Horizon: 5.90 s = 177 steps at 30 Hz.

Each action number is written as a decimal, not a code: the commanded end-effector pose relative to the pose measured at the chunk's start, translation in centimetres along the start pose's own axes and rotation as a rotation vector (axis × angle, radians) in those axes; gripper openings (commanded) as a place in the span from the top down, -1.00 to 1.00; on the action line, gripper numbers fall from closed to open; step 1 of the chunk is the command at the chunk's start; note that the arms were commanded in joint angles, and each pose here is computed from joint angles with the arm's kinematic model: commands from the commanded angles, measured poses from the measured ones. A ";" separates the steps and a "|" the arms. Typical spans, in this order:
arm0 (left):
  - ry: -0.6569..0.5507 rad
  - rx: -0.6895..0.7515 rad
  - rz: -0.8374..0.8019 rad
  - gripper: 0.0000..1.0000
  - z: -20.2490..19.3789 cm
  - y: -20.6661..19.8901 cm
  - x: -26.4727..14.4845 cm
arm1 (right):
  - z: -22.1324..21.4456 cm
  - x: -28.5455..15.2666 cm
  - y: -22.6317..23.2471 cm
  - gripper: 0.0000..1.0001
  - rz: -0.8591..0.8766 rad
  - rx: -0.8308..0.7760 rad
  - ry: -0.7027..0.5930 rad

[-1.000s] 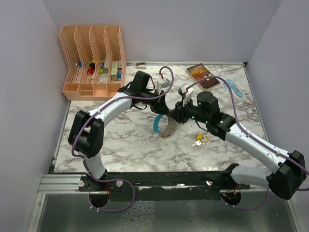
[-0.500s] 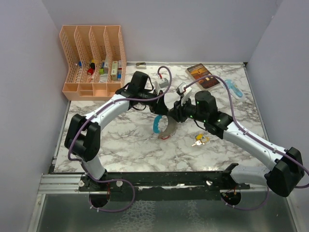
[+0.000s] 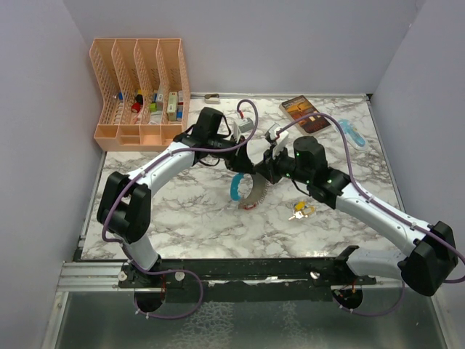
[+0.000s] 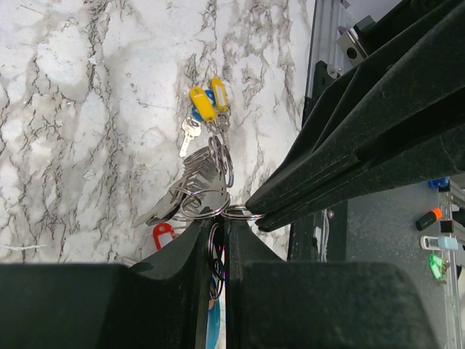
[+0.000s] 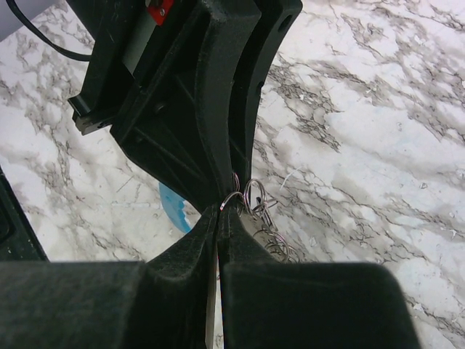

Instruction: Put the keys on the keyring

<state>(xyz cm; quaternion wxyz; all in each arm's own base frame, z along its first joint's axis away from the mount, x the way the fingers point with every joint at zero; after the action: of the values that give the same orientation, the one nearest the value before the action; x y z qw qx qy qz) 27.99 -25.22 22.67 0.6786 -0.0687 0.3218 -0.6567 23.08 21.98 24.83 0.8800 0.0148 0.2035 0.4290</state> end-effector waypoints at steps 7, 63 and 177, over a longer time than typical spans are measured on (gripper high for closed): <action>-0.047 0.115 -0.141 0.86 0.9 -2.9 -1.1 | 2.2 -1.1 -0.1 0.98 -0.034 -0.050 -0.080; 0.016 0.417 -0.300 1.00 -0.6 -5.0 -1.7 | 2.1 -2.8 2.6 0.97 0.273 -0.086 0.182; -0.937 0.310 -0.509 1.00 12.3 -9.8 -4.5 | 12.0 -8.8 -0.1 0.61 -0.165 0.224 -0.718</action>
<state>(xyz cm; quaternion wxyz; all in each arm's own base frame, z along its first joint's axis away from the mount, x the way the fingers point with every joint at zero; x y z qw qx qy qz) 29.19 -27.84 35.02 0.6111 -0.3735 0.0029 -0.6979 22.77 17.46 36.80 0.9222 0.2311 -0.0434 0.3070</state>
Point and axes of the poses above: each gripper's point midway between its finger pads, its own x axis out along the fingers, its own y axis along the line the jaws close on, z = x × y, the point moved 8 cm from there along -x, back along the fingers, and after that the axes turned 5 degrees about x, right-handed, at the moved point
